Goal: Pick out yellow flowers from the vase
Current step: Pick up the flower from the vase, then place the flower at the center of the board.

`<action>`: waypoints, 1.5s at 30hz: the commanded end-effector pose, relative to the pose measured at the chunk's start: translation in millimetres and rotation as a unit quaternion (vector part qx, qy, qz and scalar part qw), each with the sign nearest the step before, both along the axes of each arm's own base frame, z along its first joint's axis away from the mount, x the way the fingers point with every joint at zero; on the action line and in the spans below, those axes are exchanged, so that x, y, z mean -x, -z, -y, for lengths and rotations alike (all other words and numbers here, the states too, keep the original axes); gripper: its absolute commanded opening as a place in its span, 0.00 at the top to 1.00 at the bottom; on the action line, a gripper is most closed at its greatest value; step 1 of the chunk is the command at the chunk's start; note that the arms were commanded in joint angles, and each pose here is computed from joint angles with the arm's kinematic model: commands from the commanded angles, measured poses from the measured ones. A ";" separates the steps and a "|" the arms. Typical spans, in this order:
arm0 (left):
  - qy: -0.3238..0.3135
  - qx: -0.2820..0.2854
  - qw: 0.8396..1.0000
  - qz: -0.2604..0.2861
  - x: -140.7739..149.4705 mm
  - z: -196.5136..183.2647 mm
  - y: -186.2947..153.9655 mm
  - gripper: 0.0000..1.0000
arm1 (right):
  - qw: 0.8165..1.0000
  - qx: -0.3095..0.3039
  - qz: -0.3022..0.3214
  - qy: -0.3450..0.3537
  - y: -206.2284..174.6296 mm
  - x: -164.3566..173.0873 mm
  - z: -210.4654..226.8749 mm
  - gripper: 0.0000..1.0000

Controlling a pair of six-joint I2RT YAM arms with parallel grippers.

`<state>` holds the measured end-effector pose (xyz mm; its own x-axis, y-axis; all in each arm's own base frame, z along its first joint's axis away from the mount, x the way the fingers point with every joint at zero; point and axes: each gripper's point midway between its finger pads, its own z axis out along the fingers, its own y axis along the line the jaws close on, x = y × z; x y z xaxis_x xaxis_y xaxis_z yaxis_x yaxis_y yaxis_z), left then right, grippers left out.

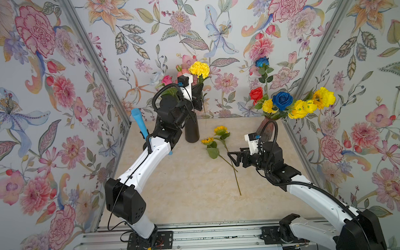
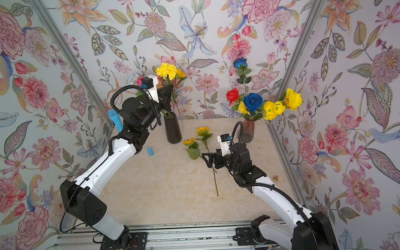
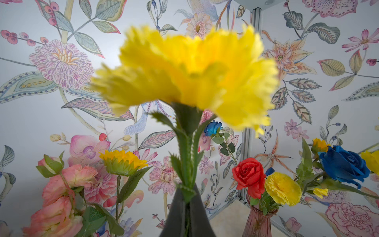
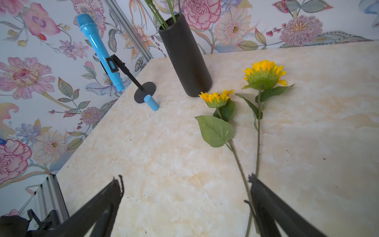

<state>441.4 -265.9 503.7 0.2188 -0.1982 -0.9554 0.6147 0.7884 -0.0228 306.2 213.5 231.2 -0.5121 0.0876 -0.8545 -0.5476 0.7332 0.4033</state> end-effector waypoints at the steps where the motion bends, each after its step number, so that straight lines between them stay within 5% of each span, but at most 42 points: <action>1: 0.016 -0.006 1.000 -0.014 14.9 3.1 4.7 1.00 | 0.999 -0.006 0.050 -0.015 -18.5 8.4 -5.2 0.00; 5: 0.043 0.005 0.998 -0.043 29.8 4.3 17.7 1.00 | 0.996 -0.014 0.083 -0.022 -31.8 19.3 -6.0 0.00; 14: 0.104 0.056 0.980 -0.159 64.5 10.0 123.3 1.00 | 0.992 -0.018 0.107 -0.064 -31.0 33.5 -27.4 0.00; 27: 0.135 0.132 0.960 -0.207 98.9 8.2 169.0 1.00 | 0.986 -0.008 0.099 -0.134 -5.7 47.5 -75.7 0.03; 45: 0.152 0.144 0.945 -0.253 121.9 33.0 194.0 1.00 | 0.988 -0.015 0.081 -0.133 7.5 40.4 -85.1 0.43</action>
